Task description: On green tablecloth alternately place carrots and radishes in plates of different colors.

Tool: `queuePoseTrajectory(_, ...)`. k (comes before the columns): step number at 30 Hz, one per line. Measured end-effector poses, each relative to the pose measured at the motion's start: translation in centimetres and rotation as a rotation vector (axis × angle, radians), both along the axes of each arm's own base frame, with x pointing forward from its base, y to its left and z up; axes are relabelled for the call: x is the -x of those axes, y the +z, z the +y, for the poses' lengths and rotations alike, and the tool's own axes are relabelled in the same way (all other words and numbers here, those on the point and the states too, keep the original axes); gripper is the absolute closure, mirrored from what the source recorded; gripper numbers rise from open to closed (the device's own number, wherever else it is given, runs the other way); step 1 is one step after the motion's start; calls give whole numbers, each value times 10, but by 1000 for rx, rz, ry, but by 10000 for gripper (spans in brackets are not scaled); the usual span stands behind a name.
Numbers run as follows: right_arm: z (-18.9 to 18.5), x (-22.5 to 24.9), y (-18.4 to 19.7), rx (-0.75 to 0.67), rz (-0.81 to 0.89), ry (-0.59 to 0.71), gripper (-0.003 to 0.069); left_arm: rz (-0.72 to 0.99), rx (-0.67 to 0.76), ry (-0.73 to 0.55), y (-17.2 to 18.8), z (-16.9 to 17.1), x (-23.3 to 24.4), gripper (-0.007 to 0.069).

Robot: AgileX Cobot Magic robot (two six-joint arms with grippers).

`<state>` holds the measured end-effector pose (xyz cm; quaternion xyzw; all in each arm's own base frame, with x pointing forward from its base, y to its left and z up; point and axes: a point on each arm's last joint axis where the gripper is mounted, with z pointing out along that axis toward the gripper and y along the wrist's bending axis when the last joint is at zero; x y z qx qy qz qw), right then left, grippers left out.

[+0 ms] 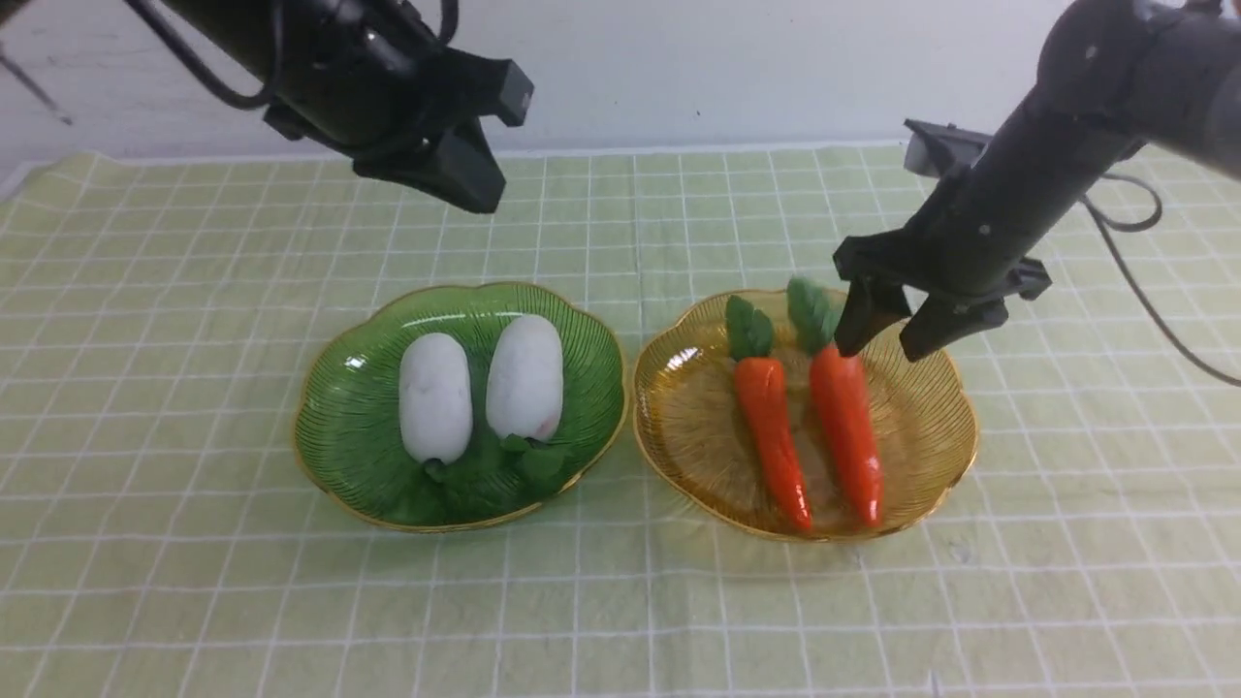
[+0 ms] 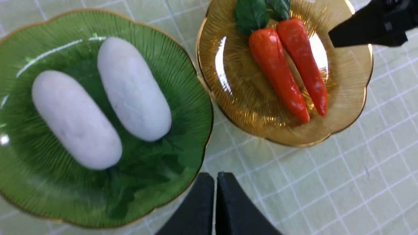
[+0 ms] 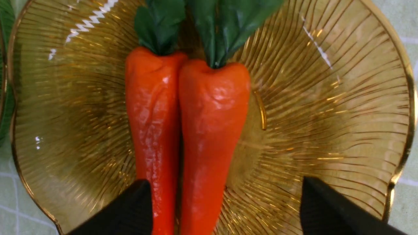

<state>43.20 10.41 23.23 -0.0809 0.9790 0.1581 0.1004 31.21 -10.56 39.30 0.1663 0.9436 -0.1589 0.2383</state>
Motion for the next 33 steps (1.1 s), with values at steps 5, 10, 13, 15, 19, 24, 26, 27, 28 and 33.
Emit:
queuePoseTrajectory(5, -4, 19, 28, 8, -53, 23, 156, -36, -37, 11, 3, 25, 82, 633)
queuePoseTrajectory(10, -17, 81, 104, 2, -213, 33, 438, -146, -10, 38, -9, 43, 145, 633)
queuePoseTrajectory(13, -26, 130, 138, -10, -306, 36, 600, -243, 20, 62, -23, 52, 179, 633)
queuePoseTrajectory(15, -34, 170, 162, -22, -448, 35, 646, -342, 51, 81, -31, 60, 203, 633)
queuePoseTrajectory(19, -46, 224, 179, -38, -736, 6, 669, -531, 115, 122, -47, 70, 236, 633)
queuePoseTrajectory(24, -66, 297, 170, -118, -1153, -124, 674, -719, 185, 163, -67, 80, 265, 633)
queuePoseTrajectory(26, -75, 326, 167, -134, -1325, -167, 674, -754, 212, 179, -77, 82, 273, 633)
queuePoseTrajectory(27, -78, 338, 157, -130, -1382, -182, 674, -758, 219, 183, -81, 83, 275, 633)
queuePoseTrajectory(28, -83, 355, 152, -122, -1465, -191, 674, -755, 220, 185, -85, 83, 276, 633)
queuePoseTrajectory(33, -95, 401, 116, -93, -1664, -213, 674, -744, 228, 196, -95, 83, 275, 633)
